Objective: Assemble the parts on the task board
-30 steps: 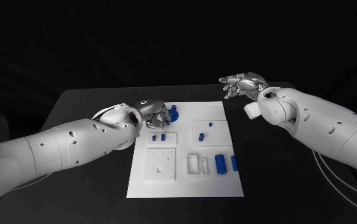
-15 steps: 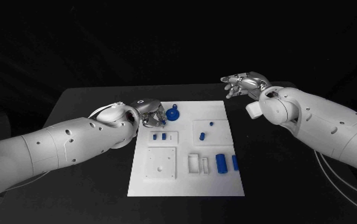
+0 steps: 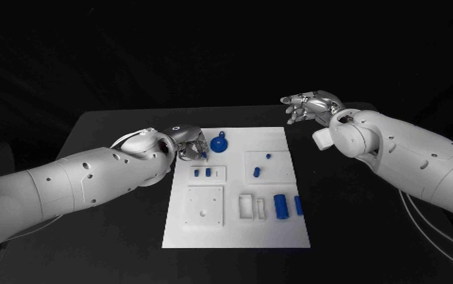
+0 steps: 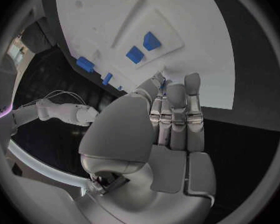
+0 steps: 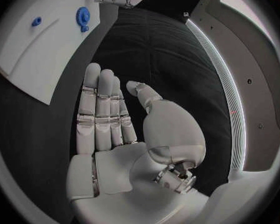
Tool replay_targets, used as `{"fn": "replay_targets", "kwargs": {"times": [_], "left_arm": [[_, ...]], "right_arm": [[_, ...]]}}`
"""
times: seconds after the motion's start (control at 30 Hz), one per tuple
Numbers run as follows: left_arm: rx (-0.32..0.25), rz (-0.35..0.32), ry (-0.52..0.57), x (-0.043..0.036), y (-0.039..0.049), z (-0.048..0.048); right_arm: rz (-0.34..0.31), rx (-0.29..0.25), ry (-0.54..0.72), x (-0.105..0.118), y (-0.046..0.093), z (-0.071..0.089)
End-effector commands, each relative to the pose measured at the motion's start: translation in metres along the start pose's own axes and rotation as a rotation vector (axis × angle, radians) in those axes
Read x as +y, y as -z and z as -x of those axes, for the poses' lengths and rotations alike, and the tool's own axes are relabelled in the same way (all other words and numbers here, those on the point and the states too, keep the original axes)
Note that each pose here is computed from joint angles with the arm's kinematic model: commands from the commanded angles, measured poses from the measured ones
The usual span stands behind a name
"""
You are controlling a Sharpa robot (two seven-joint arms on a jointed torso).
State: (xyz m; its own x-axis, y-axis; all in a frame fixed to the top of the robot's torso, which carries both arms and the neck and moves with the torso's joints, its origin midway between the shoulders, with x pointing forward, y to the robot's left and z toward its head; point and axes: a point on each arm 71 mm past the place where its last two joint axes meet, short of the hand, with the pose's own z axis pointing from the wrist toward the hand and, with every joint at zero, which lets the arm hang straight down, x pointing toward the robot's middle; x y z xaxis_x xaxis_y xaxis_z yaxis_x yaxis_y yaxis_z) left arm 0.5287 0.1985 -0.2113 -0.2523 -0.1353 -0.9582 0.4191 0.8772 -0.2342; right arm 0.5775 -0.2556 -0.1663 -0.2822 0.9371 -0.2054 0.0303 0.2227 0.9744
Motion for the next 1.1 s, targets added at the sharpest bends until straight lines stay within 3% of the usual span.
{"fn": "replay_targets", "kwargs": {"times": [0.03,0.5,1.1], "left_arm": [[0.024,-0.001,-0.005,-0.0012,-0.001,-0.0014],[0.039,-0.01,-0.006,-0.0058,-0.0039,-0.0034],[0.071,0.009,-0.01,-0.0036,-0.0046,-0.0059]], "right_arm": [[0.009,0.008,0.003,0.001,-0.0002,-0.0007],[0.009,0.007,0.005,0.0011,-0.0003,-0.0012],[0.01,0.006,0.005,0.0012,-0.0001,-0.0008]]}}
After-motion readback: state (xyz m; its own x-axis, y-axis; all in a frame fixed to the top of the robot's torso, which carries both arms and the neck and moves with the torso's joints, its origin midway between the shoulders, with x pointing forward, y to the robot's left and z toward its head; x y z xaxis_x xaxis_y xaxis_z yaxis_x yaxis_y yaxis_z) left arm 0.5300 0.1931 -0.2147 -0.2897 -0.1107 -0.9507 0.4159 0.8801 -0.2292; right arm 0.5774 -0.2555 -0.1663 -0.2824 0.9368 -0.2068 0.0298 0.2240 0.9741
